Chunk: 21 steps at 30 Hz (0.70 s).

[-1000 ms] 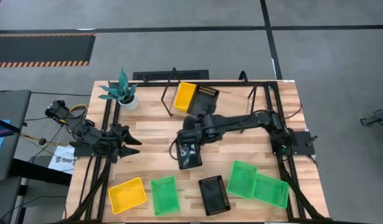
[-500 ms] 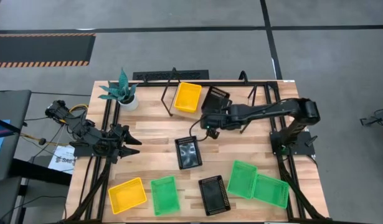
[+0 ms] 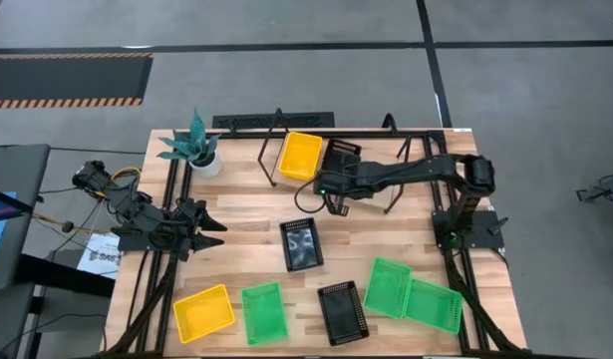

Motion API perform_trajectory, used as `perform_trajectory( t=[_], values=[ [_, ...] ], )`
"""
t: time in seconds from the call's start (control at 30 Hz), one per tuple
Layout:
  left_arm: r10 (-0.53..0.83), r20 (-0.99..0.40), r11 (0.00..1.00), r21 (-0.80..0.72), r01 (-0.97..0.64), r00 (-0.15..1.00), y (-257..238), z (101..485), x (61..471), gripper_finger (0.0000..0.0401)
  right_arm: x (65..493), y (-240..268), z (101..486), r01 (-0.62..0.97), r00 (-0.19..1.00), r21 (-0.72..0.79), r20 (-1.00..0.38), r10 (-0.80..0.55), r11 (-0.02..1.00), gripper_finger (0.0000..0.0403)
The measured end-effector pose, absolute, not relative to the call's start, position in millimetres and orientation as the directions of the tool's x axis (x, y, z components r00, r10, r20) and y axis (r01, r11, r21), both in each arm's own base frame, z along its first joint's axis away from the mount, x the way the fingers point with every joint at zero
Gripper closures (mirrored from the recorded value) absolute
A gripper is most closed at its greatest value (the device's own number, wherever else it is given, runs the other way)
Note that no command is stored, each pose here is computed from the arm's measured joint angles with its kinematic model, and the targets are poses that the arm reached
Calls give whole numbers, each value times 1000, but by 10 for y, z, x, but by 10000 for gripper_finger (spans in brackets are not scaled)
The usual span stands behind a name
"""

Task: Stack baskets on shelf by color
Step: Put the left black bin into the shelf, then stack the top black bin on top of the black bin on the shelf

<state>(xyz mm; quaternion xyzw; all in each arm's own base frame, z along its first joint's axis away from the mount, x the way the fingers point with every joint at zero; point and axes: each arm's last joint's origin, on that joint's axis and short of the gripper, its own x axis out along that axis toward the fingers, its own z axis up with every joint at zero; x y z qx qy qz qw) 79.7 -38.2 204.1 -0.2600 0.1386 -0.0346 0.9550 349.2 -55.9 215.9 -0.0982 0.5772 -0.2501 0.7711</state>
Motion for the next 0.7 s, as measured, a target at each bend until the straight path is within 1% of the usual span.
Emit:
perform_trajectory(
  t=[0.23, 0.33, 0.47, 0.7],
  values=[
    [-138, -247, 862, -507, -6, 959, -382, 2041, 797, 180, 3513, -559, 2110, 255, 199, -448, -843, -500, 857, 380],
    [-135, -247, 862, -506, -9, 960, -382, 2040, 797, 180, 3508, -559, 2107, 256, 194, -447, -845, -499, 857, 366],
    [-131, -246, 863, -505, -12, 960, -381, 2041, 797, 180, 3508, -560, 2108, 262, 194, -446, -844, -500, 856, 325],
    [-131, -247, 862, -507, -13, 960, -380, 2040, 797, 180, 3511, -547, 2165, 266, 204, -445, -841, -501, 855, 230]
  ],
)
